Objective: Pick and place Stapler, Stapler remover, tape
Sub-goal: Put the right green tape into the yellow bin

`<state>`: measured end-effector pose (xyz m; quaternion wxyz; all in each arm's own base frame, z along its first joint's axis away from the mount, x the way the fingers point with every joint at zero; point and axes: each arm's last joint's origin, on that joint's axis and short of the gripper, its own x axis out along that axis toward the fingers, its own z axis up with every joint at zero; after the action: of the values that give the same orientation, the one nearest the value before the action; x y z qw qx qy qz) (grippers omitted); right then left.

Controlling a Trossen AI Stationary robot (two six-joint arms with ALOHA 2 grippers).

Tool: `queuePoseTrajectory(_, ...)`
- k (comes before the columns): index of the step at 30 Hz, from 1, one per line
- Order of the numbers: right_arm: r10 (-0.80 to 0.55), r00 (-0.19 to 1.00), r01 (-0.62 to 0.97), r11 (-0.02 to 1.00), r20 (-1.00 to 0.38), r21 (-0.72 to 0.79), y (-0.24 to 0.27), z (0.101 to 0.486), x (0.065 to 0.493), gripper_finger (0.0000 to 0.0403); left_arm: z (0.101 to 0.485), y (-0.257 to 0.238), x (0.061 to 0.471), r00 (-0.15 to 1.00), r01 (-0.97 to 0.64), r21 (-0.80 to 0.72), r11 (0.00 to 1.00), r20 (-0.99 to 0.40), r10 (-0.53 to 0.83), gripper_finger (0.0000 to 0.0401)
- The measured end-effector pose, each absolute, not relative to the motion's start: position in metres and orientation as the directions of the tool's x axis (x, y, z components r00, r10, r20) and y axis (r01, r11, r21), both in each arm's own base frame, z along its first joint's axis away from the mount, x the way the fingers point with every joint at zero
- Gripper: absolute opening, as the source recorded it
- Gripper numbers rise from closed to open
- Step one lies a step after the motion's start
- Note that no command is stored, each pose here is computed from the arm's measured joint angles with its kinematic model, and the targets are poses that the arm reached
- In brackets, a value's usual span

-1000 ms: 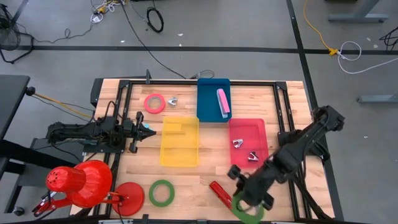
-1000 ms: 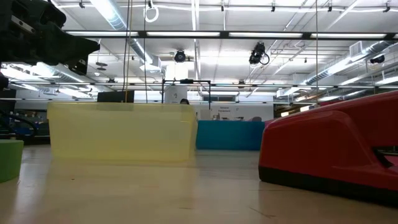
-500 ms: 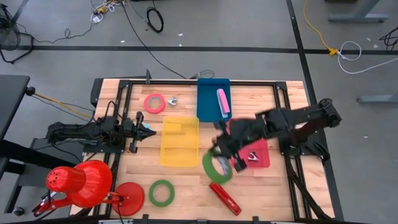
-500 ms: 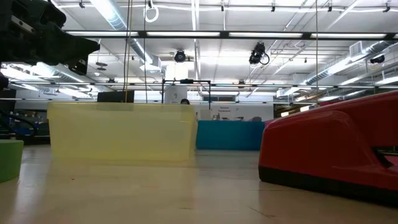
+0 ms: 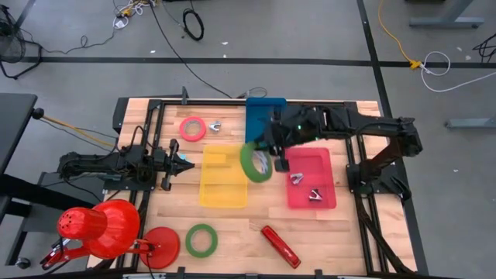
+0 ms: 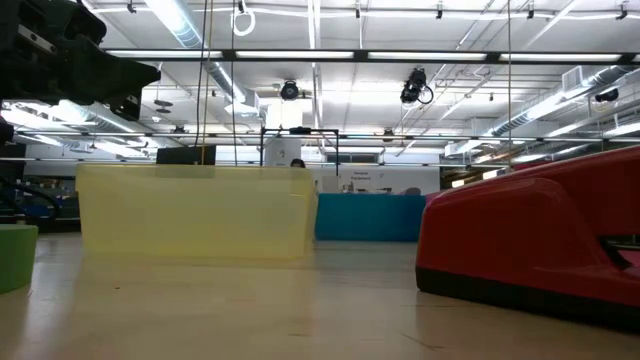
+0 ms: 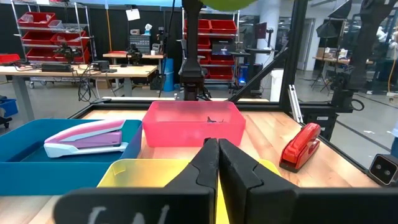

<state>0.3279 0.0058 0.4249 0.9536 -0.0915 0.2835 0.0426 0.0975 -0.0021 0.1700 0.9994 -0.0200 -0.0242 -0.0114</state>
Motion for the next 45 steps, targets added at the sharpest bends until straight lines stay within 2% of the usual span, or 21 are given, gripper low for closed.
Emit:
queuePoseTrajectory(8, -0.055, 0.863, -0.002, 0.994, -0.502, -0.113, -0.027, 0.429, 0.330, 0.0082, 0.170, -0.002, 0.098, 0.999, 0.024, -0.039, 0.999, 0.049, -0.022, 0.0016)
queuePoseTrajectory(19, -0.087, 0.892, 0.004, 0.983, -0.444, -0.185, -0.038, 0.435, 0.331, 0.0082, 0.170, -0.002, 0.098, 0.999, 0.024, -0.039, 0.999, 0.049, -0.022, 0.0016)
queuePoseTrajectory(30, -0.088, 0.895, 0.079, 0.996, -0.437, -0.038, -0.038, 0.436, 0.332, 0.0082, 0.171, -0.002, 0.097, 0.998, 0.024, -0.067, 0.997, 0.061, -0.020, 0.0016)
queuePoseTrajectory(34, -0.088, 0.895, 0.081, 0.996, -0.437, -0.034, -0.038, 0.436, 0.332, 0.0082, 0.176, -0.002, 0.097, 0.994, 0.024, -0.072, 0.997, 0.106, -0.017, 0.0016)
queuePoseTrajectory(41, -0.088, 0.896, 0.080, 0.996, -0.436, -0.037, -0.038, 0.436, 0.332, 0.0082, 0.194, -0.002, 0.093, 0.955, 0.039, -0.073, 0.997, 0.295, -0.016, 0.0016)
queuePoseTrajectory(45, -0.089, 0.903, 0.080, 0.996, -0.420, -0.038, -0.038, 0.437, 0.333, 0.0082, 0.200, -0.001, 0.091, 0.934, 0.028, -0.078, 0.997, 0.357, 0.001, 0.0016)
